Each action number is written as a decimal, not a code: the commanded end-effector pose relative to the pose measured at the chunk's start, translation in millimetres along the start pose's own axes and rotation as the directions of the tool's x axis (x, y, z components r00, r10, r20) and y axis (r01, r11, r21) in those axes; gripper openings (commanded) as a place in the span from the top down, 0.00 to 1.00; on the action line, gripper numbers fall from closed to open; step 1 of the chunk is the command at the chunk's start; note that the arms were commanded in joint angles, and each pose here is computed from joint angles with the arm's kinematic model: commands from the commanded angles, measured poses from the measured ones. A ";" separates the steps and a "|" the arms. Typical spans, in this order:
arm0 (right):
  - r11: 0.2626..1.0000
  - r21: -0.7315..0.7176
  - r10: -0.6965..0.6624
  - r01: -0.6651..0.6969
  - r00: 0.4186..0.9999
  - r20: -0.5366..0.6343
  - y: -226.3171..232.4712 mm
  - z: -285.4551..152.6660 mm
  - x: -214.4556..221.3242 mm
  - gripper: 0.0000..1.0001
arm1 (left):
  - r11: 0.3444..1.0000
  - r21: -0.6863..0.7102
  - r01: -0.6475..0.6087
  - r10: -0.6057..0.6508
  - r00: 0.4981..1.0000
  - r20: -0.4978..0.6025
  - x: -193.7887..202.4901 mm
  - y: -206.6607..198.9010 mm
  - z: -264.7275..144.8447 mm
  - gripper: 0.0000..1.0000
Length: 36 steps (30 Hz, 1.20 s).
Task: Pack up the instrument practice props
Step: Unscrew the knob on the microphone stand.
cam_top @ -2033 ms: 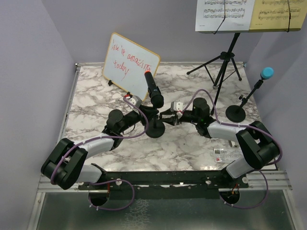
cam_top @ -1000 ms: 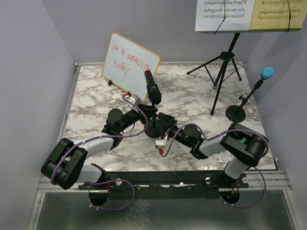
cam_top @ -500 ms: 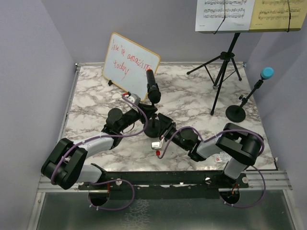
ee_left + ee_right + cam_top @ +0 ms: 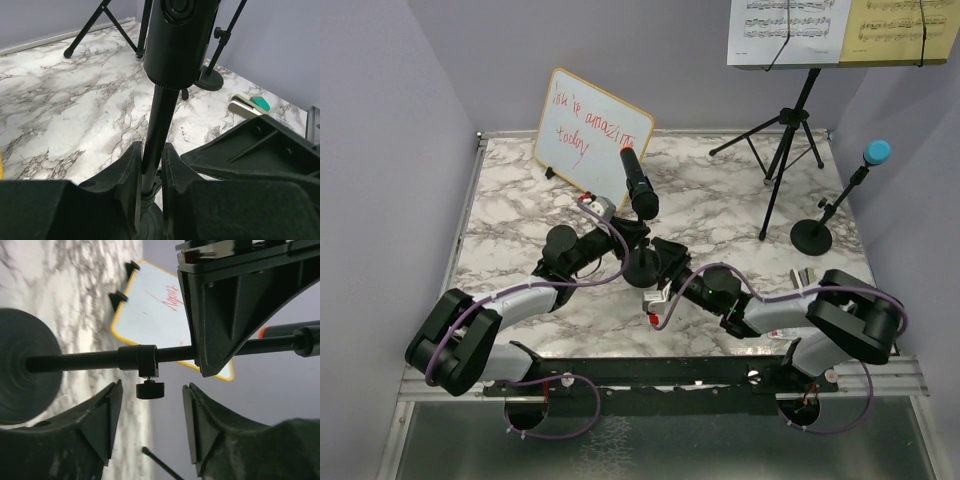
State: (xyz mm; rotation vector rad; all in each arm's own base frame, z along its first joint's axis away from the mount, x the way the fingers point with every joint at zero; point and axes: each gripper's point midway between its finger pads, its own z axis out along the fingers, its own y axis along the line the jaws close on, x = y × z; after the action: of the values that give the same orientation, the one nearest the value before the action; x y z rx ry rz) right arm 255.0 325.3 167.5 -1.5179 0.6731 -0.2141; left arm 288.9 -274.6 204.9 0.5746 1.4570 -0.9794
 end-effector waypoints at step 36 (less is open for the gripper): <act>0.888 -0.256 0.372 -0.381 0.924 -0.083 14.2 9.5 28.5 0.97 | 0.996 0.084 0.030 -0.026 0.999 -0.046 3.2 -16.2 1.4 1.00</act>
State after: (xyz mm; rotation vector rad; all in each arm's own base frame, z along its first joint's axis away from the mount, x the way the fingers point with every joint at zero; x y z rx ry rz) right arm 282.4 317.1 153.6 -1.5691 1.0266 0.1439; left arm 285.5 -277.0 204.5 0.6182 1.4490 -0.9847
